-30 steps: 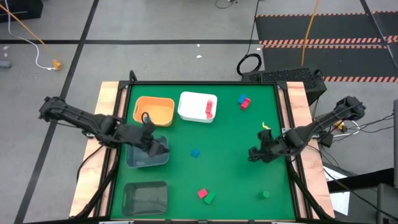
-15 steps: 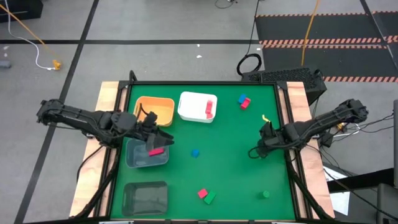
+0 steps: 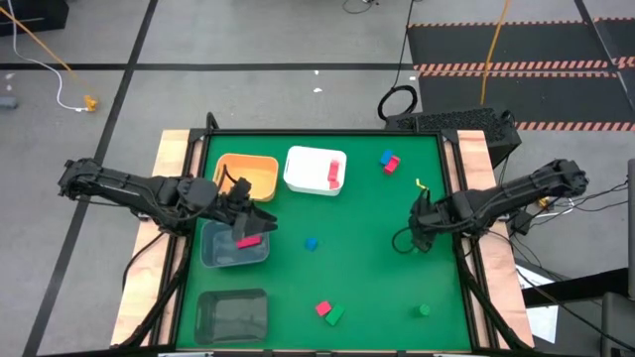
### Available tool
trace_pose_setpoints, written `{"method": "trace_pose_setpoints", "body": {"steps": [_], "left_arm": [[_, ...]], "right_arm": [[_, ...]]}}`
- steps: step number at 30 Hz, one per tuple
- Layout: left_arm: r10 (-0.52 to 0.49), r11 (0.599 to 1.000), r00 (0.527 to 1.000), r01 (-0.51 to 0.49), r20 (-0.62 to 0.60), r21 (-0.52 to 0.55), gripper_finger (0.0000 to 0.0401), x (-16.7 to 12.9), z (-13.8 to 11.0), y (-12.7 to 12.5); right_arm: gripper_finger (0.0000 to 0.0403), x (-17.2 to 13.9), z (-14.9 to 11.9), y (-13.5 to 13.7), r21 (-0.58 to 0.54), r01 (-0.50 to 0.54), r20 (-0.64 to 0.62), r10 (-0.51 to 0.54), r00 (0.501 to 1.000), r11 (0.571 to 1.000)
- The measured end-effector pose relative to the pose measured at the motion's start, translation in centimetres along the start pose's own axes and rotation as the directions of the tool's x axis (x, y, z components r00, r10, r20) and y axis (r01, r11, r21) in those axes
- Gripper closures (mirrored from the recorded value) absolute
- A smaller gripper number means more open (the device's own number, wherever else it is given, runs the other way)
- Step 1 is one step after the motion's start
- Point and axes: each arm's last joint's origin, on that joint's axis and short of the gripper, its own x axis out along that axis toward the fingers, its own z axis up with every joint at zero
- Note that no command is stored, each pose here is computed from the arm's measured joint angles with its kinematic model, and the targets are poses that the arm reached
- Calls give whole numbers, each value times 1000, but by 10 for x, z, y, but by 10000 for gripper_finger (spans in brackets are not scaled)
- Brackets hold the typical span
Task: Sort & place blocks by color
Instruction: Put the pink block into the white bin
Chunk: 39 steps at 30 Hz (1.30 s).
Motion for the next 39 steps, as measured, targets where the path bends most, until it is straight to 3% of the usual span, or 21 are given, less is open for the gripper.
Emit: {"method": "trace_pose_setpoints", "body": {"steps": [6,14,25,39], "left_arm": [[-6,1000,1000,6,10,-24,167,0,1,-1],[5,999,1000,-4,26,-32,167,0,1,0],[9,999,1000,-8,30,-31,166,0,1,0],[17,999,999,-16,38,-28,167,0,1,0]], "right_arm": [[117,0,3,-2,-142,32,34,-28,999,989],[117,17,2,-7,-226,47,23,-43,999,973],[117,29,1,-7,-210,-2,-2,2,1000,978],[125,58,-12,-14,-30,2,-49,-4,999,1000]]}}
